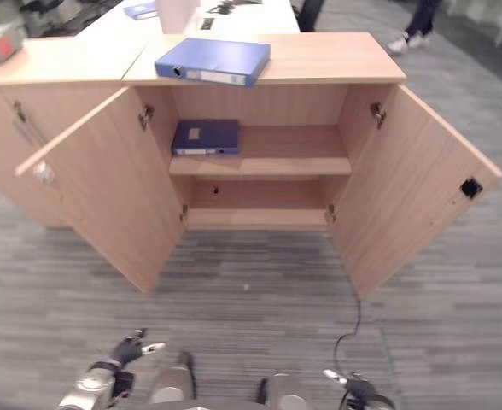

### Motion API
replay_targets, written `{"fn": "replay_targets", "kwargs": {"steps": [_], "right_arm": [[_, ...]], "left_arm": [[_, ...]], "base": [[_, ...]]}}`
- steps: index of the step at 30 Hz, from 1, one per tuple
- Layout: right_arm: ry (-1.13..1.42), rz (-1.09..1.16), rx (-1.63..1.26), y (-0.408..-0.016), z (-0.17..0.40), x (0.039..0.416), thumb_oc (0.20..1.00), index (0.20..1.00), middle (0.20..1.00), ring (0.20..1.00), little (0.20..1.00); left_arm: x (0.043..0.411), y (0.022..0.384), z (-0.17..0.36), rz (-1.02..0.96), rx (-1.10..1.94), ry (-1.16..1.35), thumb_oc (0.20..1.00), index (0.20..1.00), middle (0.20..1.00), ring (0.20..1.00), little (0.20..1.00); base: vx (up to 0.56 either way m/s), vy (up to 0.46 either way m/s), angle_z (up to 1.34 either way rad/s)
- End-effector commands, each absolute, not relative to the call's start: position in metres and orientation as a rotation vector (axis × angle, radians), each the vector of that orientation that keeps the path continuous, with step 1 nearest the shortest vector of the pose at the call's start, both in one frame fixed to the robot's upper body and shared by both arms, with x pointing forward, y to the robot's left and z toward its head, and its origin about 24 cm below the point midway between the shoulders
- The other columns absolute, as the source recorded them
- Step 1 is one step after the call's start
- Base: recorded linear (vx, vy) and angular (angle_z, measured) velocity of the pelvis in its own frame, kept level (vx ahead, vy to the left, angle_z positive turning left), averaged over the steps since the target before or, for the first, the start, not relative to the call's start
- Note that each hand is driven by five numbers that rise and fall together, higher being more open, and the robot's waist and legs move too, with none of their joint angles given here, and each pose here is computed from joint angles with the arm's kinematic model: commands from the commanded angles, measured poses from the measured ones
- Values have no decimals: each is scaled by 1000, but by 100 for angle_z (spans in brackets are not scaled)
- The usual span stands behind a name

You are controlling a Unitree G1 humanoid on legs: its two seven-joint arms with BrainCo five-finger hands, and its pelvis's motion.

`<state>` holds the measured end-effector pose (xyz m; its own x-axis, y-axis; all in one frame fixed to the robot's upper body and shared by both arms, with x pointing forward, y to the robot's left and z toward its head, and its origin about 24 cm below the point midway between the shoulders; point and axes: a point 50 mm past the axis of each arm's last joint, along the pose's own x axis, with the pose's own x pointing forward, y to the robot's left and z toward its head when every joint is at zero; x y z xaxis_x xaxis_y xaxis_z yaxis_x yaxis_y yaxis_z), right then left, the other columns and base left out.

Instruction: Put the empty folder in the office cabinet

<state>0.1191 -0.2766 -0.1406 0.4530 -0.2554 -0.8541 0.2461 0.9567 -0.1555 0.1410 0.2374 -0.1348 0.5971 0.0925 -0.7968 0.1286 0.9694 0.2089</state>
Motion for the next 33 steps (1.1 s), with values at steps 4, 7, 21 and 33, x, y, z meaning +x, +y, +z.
{"fn": "replay_targets", "kwargs": {"steps": [4,7,21,33], "right_arm": [[993,-279,-49,-278,-134,130,1000,1000,1000,1000,1000],[1000,-227,-53,-267,-137,132,1000,1000,1000,1000,1000],[929,-121,-44,-240,-133,162,1000,1000,1000,1000,1000],[1015,-294,9,-268,-140,126,1000,1000,1000,1000,1000]], "left_arm": [[157,242,-128,33,246,870,1000,1000,1000,1000,1000],[144,248,-132,55,248,912,1000,1000,1000,1000,1000],[162,262,-120,90,269,852,1000,1000,1000,1000,1000],[165,259,-118,95,262,830,1000,1000,1000,1000,1000]], "base": [[417,37,-1],[397,89,-60],[332,121,-44],[325,-25,-1]]}}
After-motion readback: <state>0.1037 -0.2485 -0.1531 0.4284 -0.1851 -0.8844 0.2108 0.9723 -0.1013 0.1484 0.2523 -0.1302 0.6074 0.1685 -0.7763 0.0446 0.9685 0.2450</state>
